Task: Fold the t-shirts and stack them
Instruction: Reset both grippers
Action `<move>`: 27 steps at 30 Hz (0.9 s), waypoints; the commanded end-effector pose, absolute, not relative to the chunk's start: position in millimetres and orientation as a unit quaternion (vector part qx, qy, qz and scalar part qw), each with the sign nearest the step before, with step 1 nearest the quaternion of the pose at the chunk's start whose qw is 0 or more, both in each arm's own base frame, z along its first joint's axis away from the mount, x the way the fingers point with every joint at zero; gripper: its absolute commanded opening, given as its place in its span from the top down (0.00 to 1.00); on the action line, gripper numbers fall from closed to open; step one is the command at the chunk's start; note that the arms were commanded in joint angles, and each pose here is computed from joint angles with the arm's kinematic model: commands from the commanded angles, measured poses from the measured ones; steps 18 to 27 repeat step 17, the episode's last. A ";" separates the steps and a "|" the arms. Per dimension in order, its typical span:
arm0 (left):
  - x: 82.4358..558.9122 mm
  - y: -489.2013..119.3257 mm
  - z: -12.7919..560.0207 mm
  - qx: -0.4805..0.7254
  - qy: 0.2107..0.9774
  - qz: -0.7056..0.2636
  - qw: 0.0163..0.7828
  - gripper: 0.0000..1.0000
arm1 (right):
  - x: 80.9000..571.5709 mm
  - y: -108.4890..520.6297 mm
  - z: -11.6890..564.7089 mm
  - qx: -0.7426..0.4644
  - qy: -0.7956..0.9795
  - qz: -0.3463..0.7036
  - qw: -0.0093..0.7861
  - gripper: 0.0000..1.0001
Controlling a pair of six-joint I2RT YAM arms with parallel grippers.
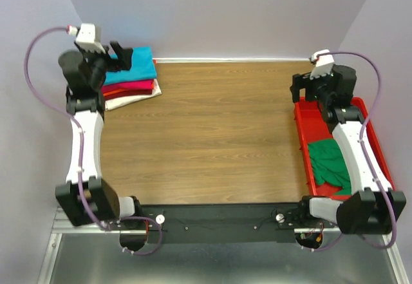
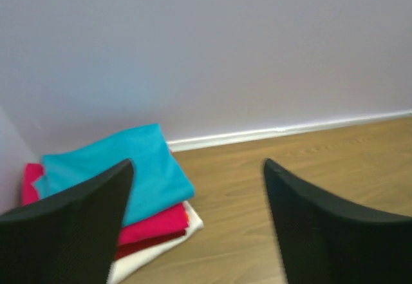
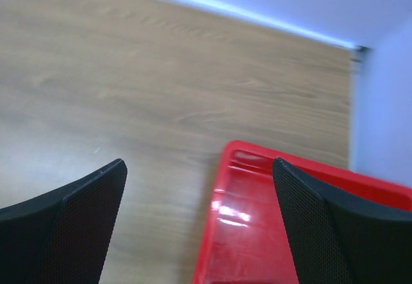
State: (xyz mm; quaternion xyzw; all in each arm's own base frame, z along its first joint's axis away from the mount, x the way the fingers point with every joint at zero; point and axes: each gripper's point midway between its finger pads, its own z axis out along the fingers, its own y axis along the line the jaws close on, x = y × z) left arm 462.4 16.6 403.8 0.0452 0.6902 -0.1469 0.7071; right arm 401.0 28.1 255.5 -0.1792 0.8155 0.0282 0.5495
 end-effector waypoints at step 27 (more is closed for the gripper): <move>325.8 -59.2 346.6 0.109 0.621 -0.175 0.756 0.03 | 319.5 -75.6 291.7 0.124 0.761 -0.160 0.616 0.00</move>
